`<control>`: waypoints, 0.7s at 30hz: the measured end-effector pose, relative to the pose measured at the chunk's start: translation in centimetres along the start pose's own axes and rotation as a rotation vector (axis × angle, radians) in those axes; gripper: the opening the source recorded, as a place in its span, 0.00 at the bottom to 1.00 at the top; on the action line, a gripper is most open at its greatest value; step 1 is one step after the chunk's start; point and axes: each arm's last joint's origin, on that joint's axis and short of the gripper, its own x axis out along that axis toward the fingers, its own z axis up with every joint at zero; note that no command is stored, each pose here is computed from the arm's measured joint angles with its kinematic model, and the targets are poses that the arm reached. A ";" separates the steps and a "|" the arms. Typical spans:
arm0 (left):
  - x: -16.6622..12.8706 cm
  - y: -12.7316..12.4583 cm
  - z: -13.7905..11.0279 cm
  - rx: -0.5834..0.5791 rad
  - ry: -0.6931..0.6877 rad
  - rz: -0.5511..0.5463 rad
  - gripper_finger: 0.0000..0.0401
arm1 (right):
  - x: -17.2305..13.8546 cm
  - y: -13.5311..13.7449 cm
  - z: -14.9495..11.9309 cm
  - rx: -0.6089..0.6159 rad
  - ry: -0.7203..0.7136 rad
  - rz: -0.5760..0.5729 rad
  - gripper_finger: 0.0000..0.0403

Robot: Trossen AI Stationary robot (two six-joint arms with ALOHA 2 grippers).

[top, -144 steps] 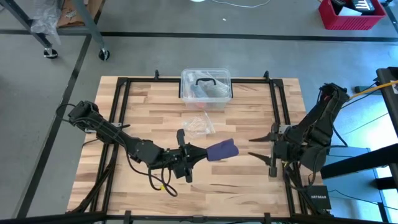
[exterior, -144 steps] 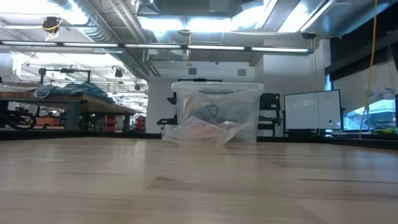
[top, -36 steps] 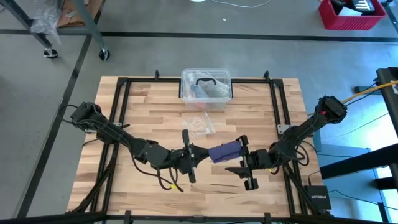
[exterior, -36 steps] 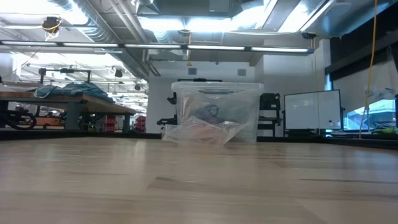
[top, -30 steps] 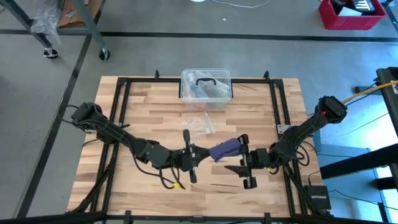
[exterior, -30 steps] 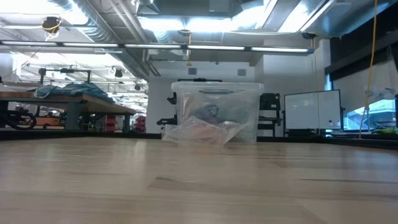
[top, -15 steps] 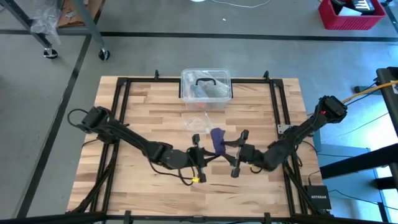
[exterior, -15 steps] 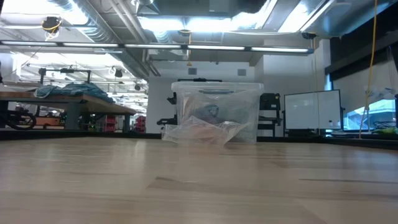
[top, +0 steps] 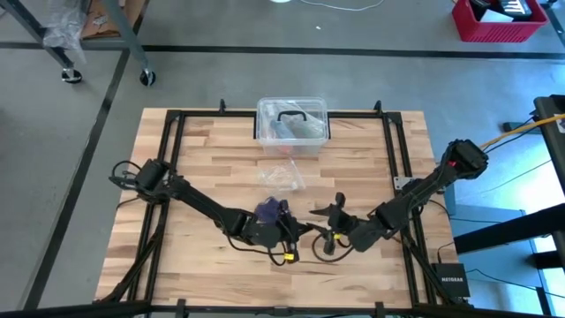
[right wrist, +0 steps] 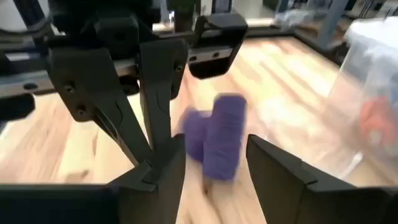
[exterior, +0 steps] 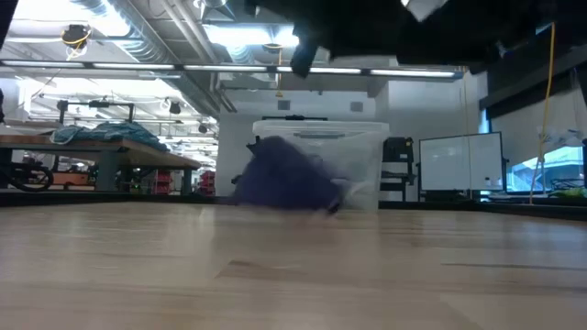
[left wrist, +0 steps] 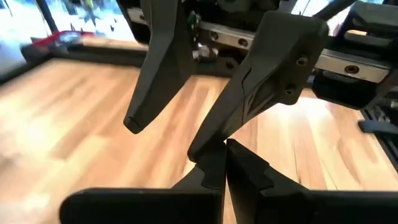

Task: Roll bandage
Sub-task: Roll the blue bandage

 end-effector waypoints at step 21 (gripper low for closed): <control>-7.0 0.5 2.8 0.126 0.252 0.000 0.01 | 0.9 0.6 -1.8 -0.054 0.082 0.057 0.43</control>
